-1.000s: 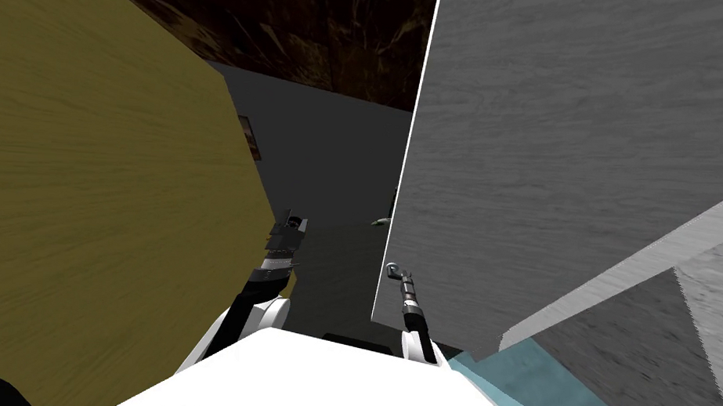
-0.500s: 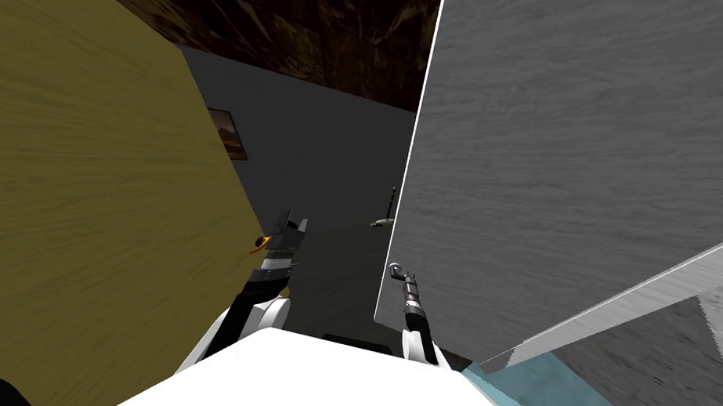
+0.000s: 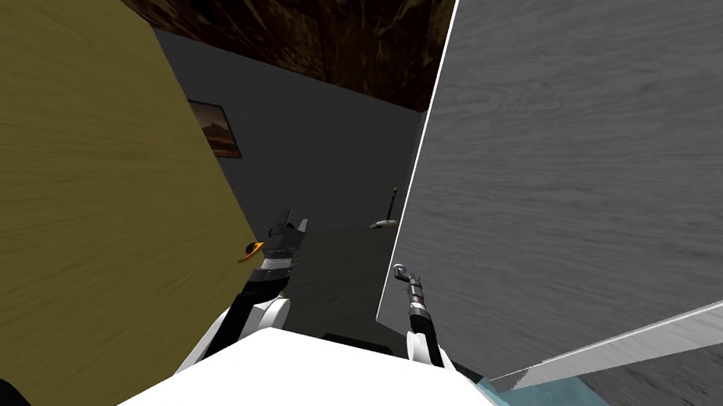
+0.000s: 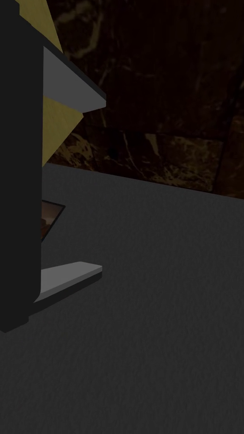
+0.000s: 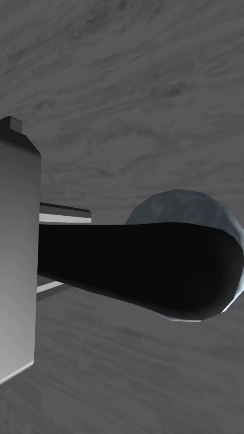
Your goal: Push the door open
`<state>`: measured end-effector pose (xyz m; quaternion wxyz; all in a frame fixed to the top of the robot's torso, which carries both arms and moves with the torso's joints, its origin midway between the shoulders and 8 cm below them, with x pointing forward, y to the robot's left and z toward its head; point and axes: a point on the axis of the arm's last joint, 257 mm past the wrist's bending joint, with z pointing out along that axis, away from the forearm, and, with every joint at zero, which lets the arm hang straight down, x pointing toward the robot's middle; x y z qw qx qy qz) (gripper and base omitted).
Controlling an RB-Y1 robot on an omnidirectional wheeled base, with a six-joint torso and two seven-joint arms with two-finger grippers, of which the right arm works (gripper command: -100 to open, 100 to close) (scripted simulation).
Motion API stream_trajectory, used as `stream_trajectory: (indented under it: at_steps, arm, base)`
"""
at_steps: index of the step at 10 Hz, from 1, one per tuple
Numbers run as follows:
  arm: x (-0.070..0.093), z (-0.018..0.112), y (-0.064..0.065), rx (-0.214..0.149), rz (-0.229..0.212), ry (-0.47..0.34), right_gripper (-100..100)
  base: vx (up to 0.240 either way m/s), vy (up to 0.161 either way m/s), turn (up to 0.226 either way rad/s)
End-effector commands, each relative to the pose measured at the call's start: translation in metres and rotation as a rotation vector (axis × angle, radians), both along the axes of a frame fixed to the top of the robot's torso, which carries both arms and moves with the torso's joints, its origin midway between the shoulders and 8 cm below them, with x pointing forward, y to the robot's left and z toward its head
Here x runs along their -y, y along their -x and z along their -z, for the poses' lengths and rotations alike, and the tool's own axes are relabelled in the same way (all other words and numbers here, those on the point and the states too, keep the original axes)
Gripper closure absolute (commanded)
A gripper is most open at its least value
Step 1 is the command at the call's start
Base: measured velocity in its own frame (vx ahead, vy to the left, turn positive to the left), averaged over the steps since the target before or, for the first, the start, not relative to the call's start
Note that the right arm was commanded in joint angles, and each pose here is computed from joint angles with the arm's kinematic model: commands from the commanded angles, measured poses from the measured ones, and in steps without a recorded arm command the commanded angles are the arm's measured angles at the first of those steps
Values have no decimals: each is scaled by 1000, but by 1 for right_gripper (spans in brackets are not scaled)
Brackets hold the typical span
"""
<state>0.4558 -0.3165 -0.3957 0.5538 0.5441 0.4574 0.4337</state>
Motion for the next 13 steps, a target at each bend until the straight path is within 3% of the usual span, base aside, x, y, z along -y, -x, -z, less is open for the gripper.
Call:
stream_trajectory:
  at_steps: [1,4,8,10,13]
  arm:
    - [15,-8,-1,16,21,16,100]
    - [30,-9,1,17,46,25,100]
    - [62,-13,7,21,110,36,100]
    - [65,-13,8,21,118,36,100]
    - [85,-14,15,24,171,34,100]
  base:
    - [191,24,-30]
    - [160,15,-24]
    - [193,51,-59]
    - [98,14,-24]
    - [188,47,-63]
